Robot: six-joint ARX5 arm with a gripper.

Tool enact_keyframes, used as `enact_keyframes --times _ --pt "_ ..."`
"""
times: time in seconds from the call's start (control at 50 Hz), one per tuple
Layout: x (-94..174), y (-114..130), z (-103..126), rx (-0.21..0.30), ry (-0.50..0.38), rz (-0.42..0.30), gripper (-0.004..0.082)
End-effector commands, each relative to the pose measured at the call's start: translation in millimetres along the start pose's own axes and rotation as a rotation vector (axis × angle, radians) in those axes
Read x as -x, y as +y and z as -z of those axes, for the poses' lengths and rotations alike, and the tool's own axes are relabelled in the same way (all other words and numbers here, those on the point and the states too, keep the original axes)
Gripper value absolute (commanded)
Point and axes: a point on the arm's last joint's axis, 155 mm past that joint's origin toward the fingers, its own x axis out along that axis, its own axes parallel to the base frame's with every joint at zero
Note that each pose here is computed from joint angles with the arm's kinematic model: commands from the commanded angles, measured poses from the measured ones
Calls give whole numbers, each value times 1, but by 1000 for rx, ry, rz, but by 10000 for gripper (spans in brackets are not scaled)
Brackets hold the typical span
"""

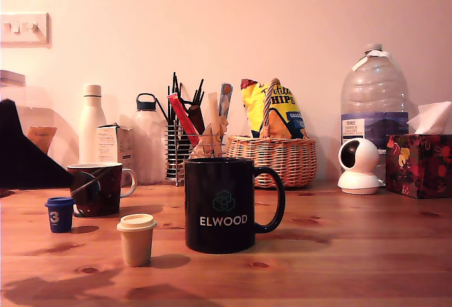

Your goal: Pick up the coffee capsules from the table one by one and drop them inside the nearest coffee cup

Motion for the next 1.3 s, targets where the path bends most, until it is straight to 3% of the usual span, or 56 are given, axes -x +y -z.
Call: enact_keyframes --times 0.0,0.24,1.28 --pt "-2 -5 9 -17 22 17 502" --pt "-12 -13 17 -29 46 55 502" --pt "-61 -12 23 -48 70 92 501"
